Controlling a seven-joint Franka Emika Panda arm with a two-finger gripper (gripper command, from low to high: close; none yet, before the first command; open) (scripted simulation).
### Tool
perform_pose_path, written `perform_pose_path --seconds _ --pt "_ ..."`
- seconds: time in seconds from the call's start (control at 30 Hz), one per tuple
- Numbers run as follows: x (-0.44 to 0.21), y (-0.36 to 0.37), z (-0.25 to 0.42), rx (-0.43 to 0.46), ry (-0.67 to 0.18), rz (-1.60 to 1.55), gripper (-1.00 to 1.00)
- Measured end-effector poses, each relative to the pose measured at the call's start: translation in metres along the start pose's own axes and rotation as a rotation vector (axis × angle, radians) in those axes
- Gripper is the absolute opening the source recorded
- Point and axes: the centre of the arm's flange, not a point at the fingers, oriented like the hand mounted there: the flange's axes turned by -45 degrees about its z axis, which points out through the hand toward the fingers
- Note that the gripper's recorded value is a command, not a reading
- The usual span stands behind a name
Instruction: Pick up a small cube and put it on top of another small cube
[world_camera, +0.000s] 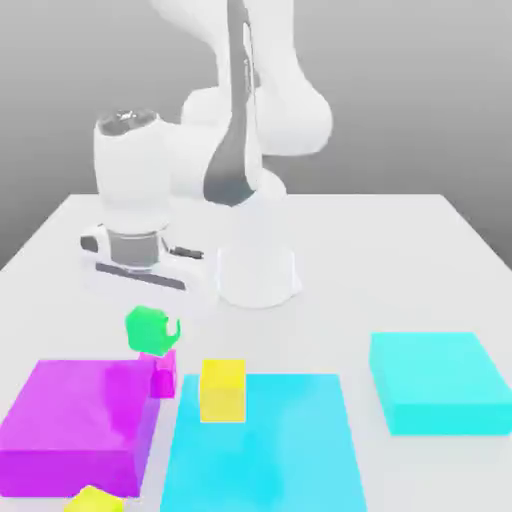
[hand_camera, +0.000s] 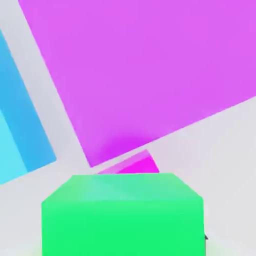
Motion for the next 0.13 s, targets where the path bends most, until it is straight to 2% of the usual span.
perform_pose_path --seconds 0.03,0.13 --pt "-0.0008 0.0003 0.0065 -0.003 0.000 0.000 1.00" --pt "-0.0008 0.0002 0.0065 -0.003 0.000 0.000 1.00"
